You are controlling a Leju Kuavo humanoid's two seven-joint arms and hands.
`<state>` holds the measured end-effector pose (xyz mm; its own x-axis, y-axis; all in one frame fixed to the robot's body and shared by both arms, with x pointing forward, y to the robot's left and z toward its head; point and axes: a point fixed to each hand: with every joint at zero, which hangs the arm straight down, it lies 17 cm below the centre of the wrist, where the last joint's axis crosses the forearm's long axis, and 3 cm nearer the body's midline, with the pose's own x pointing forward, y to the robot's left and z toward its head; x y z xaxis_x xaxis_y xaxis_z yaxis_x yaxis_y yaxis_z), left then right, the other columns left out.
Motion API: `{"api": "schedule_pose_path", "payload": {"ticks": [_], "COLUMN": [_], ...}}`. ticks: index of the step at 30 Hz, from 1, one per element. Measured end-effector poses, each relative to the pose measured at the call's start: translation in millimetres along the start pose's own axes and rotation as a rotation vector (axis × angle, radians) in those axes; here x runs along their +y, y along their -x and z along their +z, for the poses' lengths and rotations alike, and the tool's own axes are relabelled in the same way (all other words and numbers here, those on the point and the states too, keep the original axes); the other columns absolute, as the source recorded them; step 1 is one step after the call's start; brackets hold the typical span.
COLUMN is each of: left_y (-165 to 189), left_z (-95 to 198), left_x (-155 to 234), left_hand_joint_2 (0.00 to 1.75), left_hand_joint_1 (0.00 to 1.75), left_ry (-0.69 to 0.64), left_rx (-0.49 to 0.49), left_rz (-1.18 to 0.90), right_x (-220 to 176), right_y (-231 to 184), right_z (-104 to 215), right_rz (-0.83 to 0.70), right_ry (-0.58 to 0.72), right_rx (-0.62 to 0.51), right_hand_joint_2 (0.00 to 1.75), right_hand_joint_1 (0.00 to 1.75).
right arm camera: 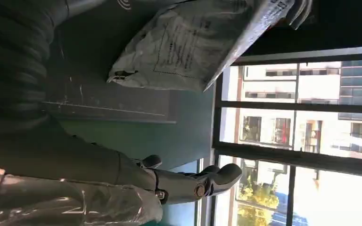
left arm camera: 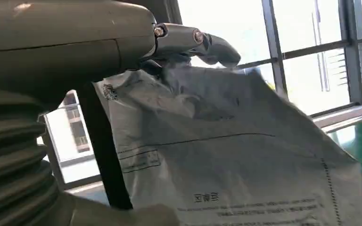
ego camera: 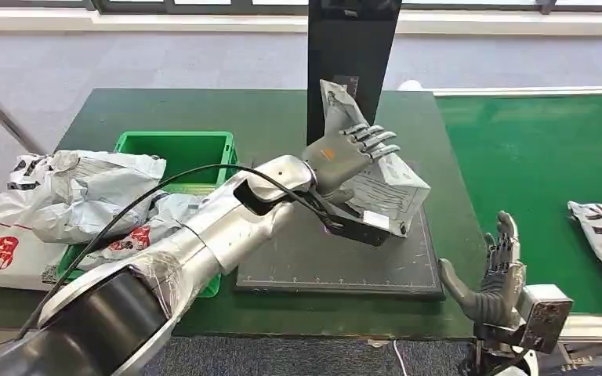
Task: Moved the parcel from conveyor to table for the left to box.
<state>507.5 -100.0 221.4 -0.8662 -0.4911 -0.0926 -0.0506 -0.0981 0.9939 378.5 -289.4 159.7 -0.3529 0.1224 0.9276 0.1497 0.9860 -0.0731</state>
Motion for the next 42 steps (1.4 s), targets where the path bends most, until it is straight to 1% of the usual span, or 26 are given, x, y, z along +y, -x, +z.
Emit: {"api": "schedule_pose_path", "payload": {"ticks": [14,29,35,42], "left_y": [-15.9,-18.0,-12.2,10.1], "left_z": [-2.9,-1.3,0.8,13.8], "left_x": [-15.2,-24.3,-26.4,-29.3], "left_hand_joint_2": [1.75,1.75,1.75,1.75], "left_hand_joint_1": [1.75,1.75,1.75,1.75], "left_ry": [0.028,0.047,0.046,0.021], "left_rx": [-0.022,-0.022,-0.005,0.023], "left_rz": [0.029,0.037,0.041,0.012], "right_x": [-4.4,-6.6,-10.4,-13.2], "right_y": [0.9,2.0,2.1,3.6], "right_z": [-0.1,0.2,0.4,4.3], "right_rz": [-0.005,-0.007,-0.006,-0.002], "right_ry": [0.022,0.032,0.04,0.04], "right_rx": [0.001,0.002,-0.002,-0.001], "right_hand_joint_2": [1.75,1.75,1.75,1.75], "right_hand_joint_1": [0.0,0.0,0.0,0.0]}}
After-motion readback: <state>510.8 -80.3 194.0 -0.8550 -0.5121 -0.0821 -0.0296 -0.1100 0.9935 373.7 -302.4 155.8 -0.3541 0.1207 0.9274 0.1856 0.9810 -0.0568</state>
